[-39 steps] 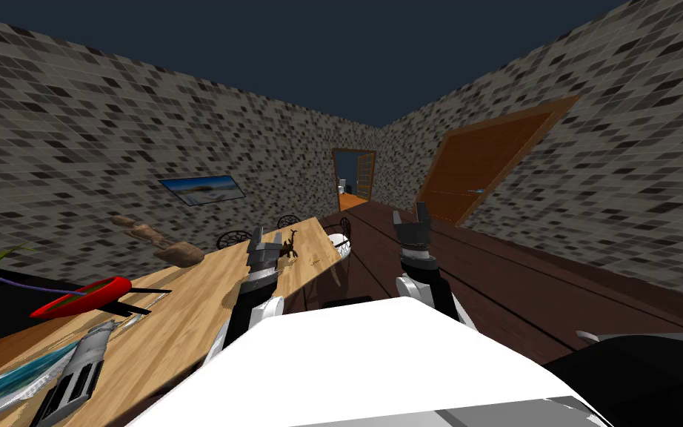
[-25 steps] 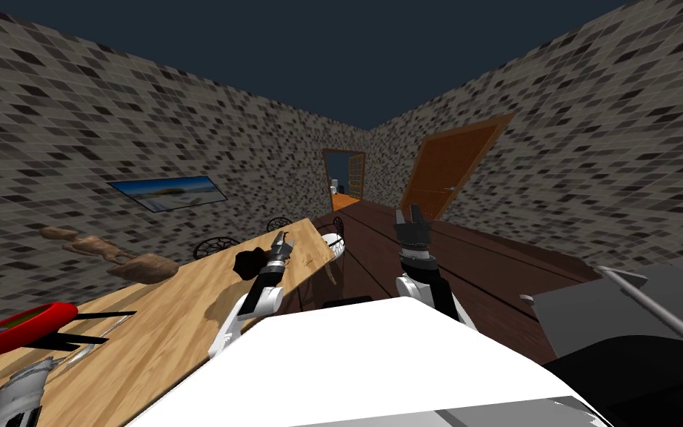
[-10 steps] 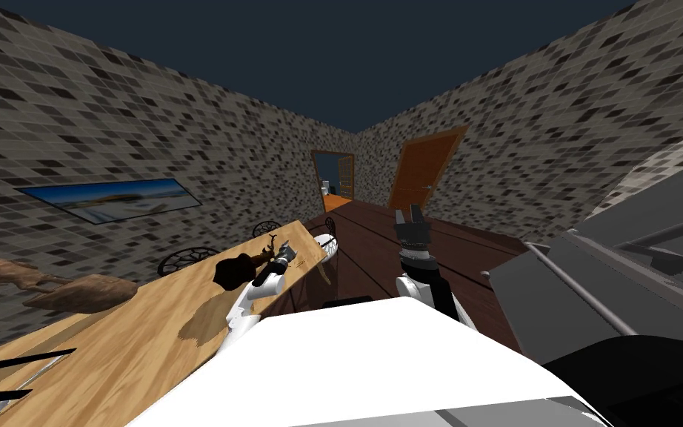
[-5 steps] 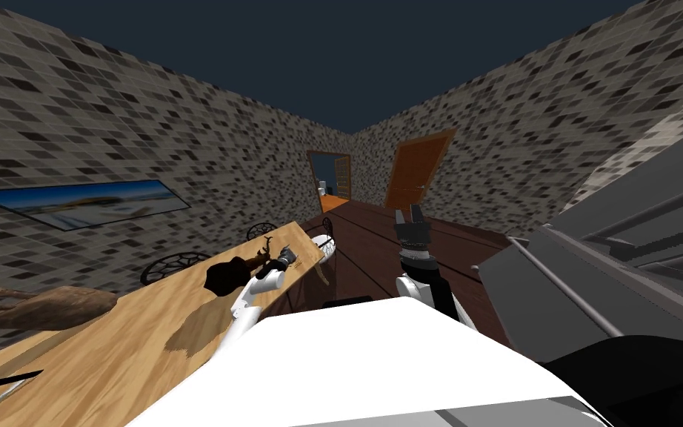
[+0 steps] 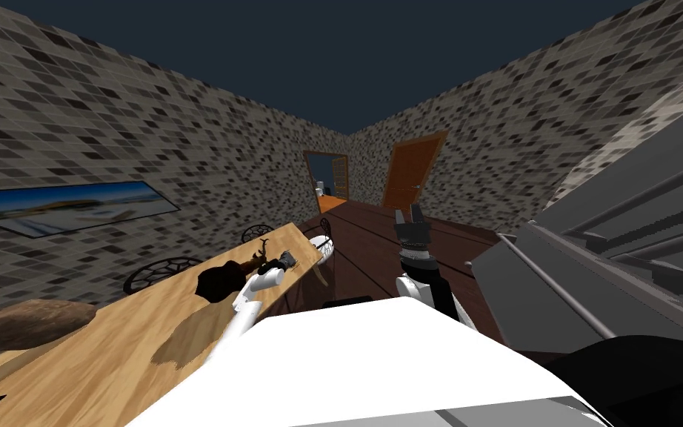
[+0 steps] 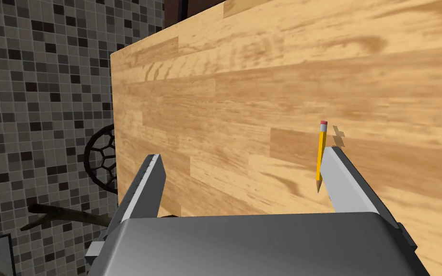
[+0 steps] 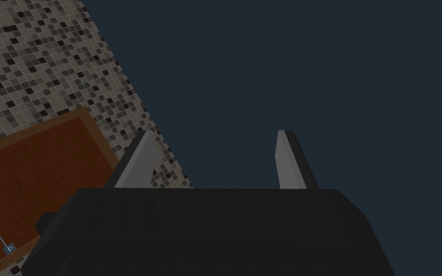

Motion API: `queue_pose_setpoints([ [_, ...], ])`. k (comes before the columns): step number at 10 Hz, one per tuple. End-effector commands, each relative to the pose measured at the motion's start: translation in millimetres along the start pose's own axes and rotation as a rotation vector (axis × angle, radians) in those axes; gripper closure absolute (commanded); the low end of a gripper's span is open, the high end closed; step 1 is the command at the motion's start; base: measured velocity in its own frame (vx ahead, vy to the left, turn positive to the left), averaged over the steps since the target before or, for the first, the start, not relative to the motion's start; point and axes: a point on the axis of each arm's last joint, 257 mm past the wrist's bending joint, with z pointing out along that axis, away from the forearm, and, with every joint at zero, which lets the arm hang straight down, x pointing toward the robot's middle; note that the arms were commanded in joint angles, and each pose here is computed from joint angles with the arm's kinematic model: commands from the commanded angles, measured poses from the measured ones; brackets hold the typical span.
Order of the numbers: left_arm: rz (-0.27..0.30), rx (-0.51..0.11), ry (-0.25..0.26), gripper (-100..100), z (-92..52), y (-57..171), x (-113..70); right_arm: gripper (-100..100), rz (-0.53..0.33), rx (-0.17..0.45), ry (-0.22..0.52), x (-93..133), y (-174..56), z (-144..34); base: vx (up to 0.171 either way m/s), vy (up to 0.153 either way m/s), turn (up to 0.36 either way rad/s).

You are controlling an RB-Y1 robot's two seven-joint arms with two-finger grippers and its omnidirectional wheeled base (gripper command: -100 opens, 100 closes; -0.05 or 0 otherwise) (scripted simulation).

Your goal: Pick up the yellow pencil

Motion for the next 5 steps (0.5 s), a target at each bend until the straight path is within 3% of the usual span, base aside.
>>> queue_pose_setpoints([
  [1, -0.030, -0.058, -0.036, -100, 6.8, 10.5, -13.1, 0, 0.000, 0.000, 0.000, 0.0, 0.0, 0.0, 0.012, 0.006, -0.064],
  [5, -0.078, -0.176, -0.109, -100, 12.6, 33.9, -38.7, 0, 0.000, 0.000, 0.000, 0.0, 0.0, 0.0, 0.017, 0.008, -0.054],
])
